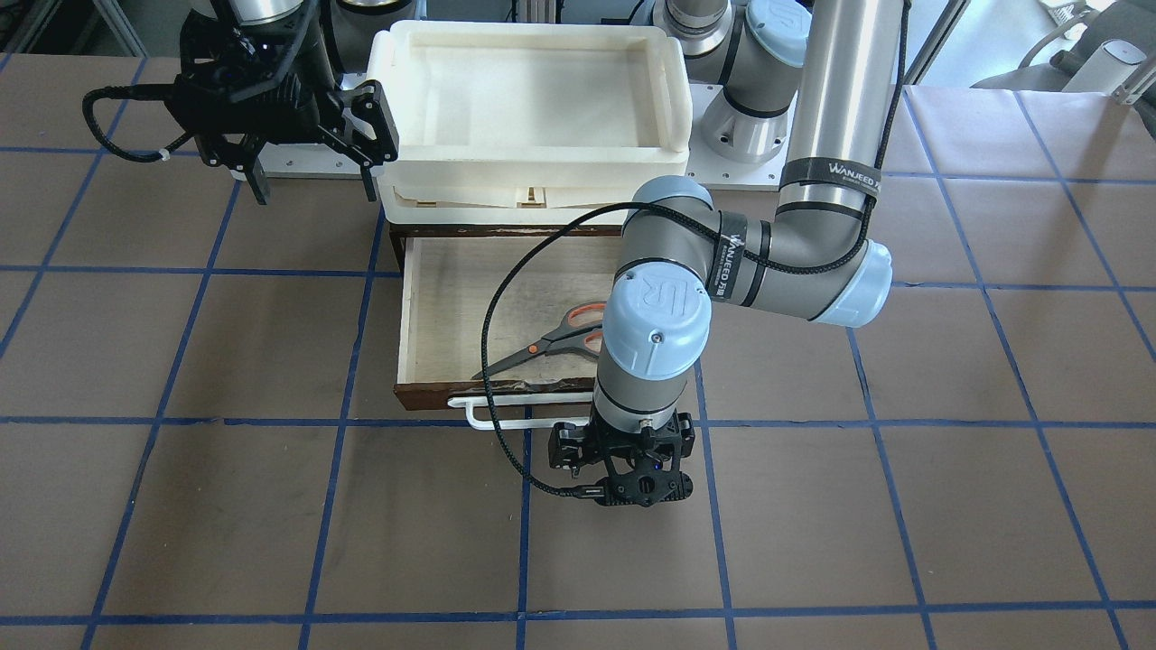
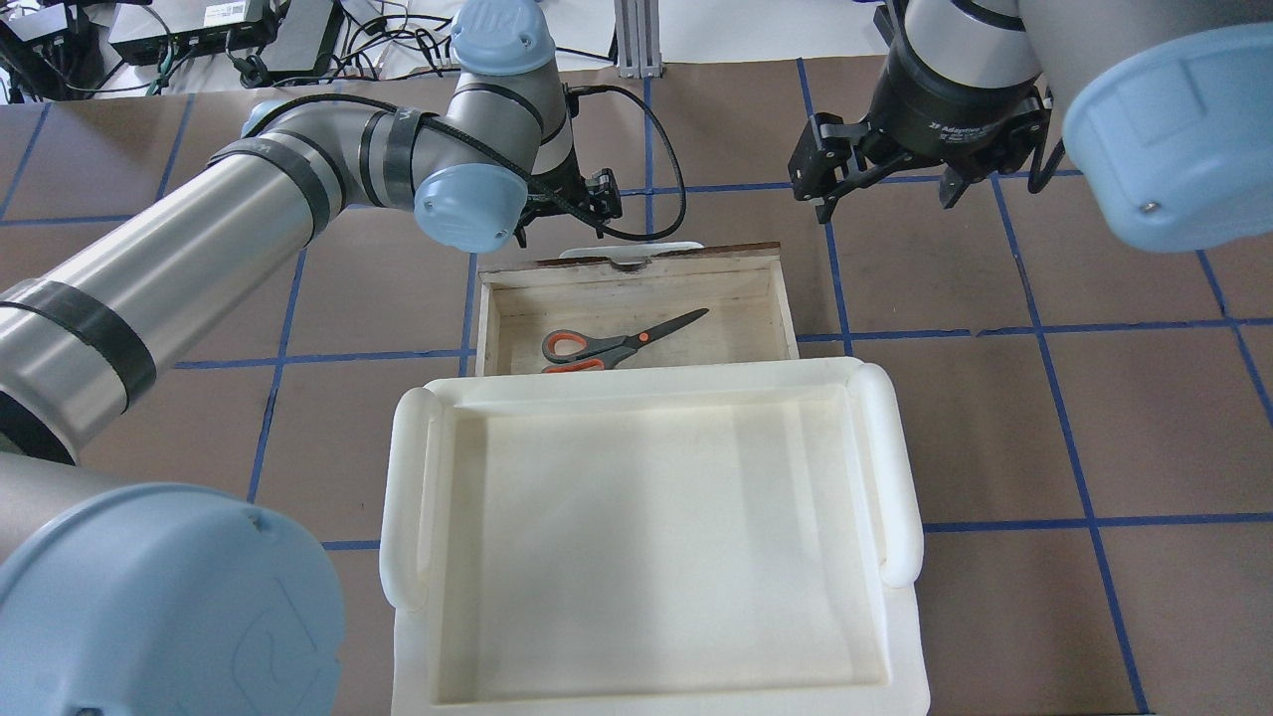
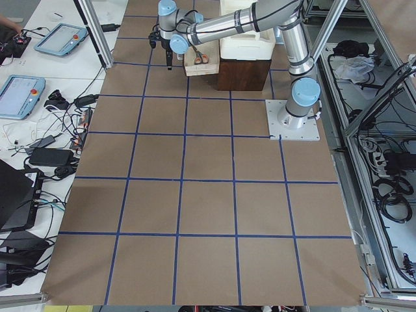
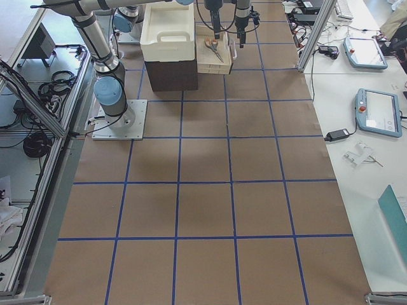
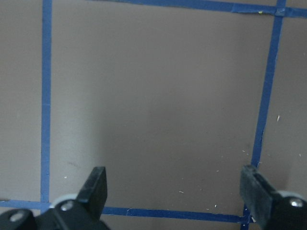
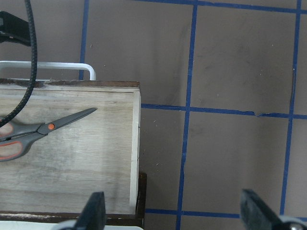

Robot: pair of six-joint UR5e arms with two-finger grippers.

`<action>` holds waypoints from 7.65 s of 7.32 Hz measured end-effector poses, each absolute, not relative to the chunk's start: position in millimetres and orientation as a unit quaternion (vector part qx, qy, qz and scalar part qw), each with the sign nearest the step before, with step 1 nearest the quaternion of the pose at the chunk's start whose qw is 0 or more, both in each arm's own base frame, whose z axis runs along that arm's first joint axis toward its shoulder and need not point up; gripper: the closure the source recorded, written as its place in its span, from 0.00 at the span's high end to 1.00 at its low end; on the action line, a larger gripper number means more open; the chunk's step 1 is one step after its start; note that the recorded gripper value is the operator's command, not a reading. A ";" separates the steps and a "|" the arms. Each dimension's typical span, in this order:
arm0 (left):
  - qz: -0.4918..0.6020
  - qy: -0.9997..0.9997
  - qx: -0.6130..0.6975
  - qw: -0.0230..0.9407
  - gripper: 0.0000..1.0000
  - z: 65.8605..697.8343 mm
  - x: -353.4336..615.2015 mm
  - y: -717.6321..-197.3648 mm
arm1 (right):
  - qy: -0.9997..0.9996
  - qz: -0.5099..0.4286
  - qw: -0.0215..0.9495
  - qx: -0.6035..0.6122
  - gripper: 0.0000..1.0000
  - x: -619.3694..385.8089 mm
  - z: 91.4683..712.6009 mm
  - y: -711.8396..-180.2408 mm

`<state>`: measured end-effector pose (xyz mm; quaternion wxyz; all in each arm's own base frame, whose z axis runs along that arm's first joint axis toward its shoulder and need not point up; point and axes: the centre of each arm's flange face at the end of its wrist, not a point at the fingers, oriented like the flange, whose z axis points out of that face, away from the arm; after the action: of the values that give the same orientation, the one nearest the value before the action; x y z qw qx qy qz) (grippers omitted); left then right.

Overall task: Put scissors in drawer and close it
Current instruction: 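Move the left gripper over the drawer's white handle, then push the drawer front with the left gripper into the cabinet, then press the left gripper against the drawer front to seat it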

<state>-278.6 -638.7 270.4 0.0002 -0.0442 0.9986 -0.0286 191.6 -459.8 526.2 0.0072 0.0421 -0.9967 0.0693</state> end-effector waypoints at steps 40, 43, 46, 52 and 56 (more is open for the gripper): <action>0.243 0.966 -0.071 0.056 1.00 276.8 -301.4 -543.5 | -0.997 0.068 0.012 0.043 1.00 190.7 525.5 -460.3; 0.261 0.960 -0.076 0.064 1.00 272.5 -300.3 -535.8 | -0.997 0.068 0.012 0.043 1.00 190.8 525.5 -460.2; 0.271 0.957 -0.073 0.069 1.00 269.3 -301.9 -527.0 | -0.997 0.068 0.013 0.043 1.00 190.6 525.3 -460.1; 0.285 0.951 -0.086 0.085 1.00 266.8 -307.6 -517.1 | -0.997 0.068 0.013 0.043 1.00 190.4 525.4 -460.3; 0.290 0.949 -0.084 0.087 1.00 269.0 -309.0 -511.8 | -0.997 0.068 0.014 0.043 1.00 190.3 525.4 -460.2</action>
<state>-309.0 -511.8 269.0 0.0871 -0.0842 0.9494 0.2896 190.3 -460.2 525.4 0.0142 0.0431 -0.9967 0.0678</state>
